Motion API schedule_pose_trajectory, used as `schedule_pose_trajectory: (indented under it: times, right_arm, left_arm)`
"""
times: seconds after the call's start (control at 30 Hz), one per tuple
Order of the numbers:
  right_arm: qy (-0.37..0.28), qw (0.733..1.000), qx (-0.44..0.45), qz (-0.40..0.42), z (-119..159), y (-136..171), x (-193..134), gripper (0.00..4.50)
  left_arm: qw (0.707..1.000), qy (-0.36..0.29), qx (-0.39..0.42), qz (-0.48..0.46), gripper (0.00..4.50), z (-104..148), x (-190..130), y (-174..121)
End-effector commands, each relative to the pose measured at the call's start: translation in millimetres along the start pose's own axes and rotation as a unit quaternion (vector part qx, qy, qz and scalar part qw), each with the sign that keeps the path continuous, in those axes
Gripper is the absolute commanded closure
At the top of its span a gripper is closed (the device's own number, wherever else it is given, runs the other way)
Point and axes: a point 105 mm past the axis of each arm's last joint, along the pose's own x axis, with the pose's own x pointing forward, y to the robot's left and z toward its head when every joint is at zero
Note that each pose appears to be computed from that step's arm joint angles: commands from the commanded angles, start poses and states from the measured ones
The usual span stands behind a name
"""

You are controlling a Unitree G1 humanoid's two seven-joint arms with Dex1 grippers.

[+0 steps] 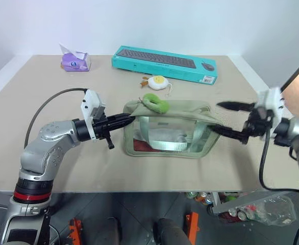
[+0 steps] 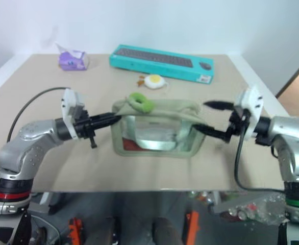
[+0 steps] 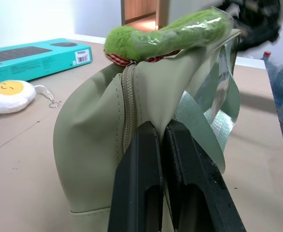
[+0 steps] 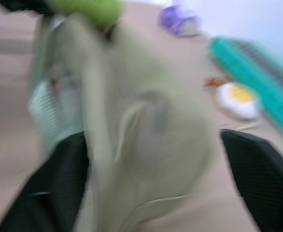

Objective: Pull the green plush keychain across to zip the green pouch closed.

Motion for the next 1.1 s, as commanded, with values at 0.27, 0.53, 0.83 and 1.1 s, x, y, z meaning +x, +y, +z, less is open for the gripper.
schedule_pose_trajectory:
  times: [0.27,0.53,0.83,1.1]
  right_arm:
    - [-0.115,0.985,-0.044,0.123,79.3,67.4,55.5,0.02]
    - [-0.103,0.981,-0.054,0.153,64.8,81.8,80.7,0.02]
    - [-0.134,0.979,-0.063,0.138,86.2,67.5,111.6,0.02]
    - [-0.112,0.981,-0.056,0.147,74.4,72.5,124.7,0.02]
  left_arm:
    - [1.000,-0.007,0.014,-0.020,4.50,7.9,5.4,-10.9]
    - [1.000,-0.006,0.012,-0.025,4.50,7.7,8.7,-13.8]
    - [1.000,-0.011,0.009,-0.025,4.50,8.7,11.7,-14.5]
    - [1.000,-0.013,0.010,-0.018,4.50,8.8,15.4,-14.7]
